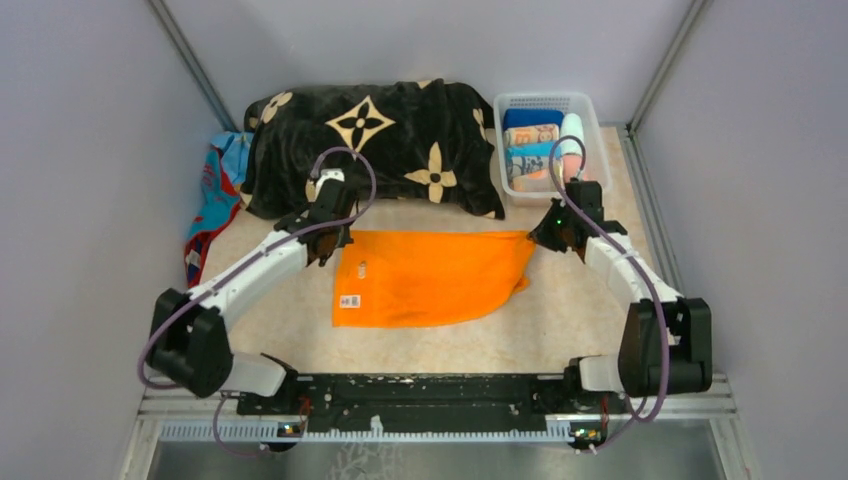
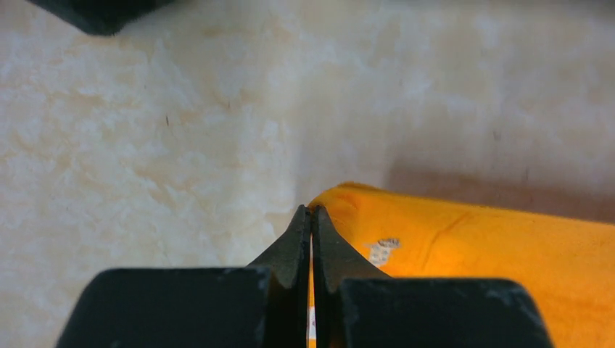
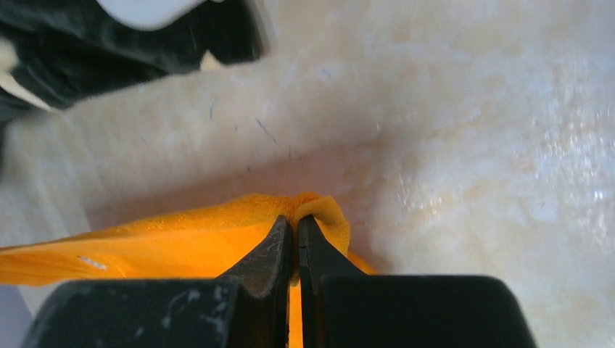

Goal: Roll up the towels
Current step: Flatten out the towel at the center of the board.

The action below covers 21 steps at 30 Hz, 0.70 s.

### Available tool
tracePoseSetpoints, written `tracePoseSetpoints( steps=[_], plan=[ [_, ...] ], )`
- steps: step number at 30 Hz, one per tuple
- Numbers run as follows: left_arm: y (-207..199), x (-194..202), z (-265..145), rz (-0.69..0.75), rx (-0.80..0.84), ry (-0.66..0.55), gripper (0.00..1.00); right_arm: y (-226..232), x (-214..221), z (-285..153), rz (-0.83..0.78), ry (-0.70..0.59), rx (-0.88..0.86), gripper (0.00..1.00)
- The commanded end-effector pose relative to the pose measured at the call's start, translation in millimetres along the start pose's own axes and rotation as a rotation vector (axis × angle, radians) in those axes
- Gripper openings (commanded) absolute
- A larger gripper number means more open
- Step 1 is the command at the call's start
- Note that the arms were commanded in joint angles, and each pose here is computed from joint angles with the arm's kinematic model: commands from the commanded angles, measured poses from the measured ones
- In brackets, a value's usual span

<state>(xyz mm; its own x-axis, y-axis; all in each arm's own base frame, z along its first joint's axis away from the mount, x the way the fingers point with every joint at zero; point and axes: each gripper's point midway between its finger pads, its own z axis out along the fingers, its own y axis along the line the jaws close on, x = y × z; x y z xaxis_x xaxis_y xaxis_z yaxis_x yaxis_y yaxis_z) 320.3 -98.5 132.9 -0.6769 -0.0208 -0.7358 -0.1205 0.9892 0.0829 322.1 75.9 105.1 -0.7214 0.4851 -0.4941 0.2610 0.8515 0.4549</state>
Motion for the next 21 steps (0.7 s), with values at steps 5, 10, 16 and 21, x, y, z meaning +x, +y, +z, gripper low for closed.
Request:
tracePoseSetpoints(
  steps=[5, 10, 16, 21],
  plan=[
    [-4.4, -86.8, 0.8, -0.057, 0.000, -0.192, 0.00, 58.0, -86.6, -7.8, -0.020, -0.167, -0.246, 0.00],
    [-10.4, -95.4, -45.3, -0.070, 0.181, -0.279, 0.00, 75.8, -70.7, -48.1, -0.066, -0.138, -0.344, 0.00],
    [-1.7, -79.1, -110.5, -0.065, 0.359, -0.316, 0.00, 70.2, -32.9, -98.0, -0.118, -0.102, -0.363, 0.00],
    [7.7, -55.4, -157.6, -0.105, 0.485, -0.319, 0.00, 64.8, -8.3, -149.1, -0.153, -0.142, -0.372, 0.00]
  ],
)
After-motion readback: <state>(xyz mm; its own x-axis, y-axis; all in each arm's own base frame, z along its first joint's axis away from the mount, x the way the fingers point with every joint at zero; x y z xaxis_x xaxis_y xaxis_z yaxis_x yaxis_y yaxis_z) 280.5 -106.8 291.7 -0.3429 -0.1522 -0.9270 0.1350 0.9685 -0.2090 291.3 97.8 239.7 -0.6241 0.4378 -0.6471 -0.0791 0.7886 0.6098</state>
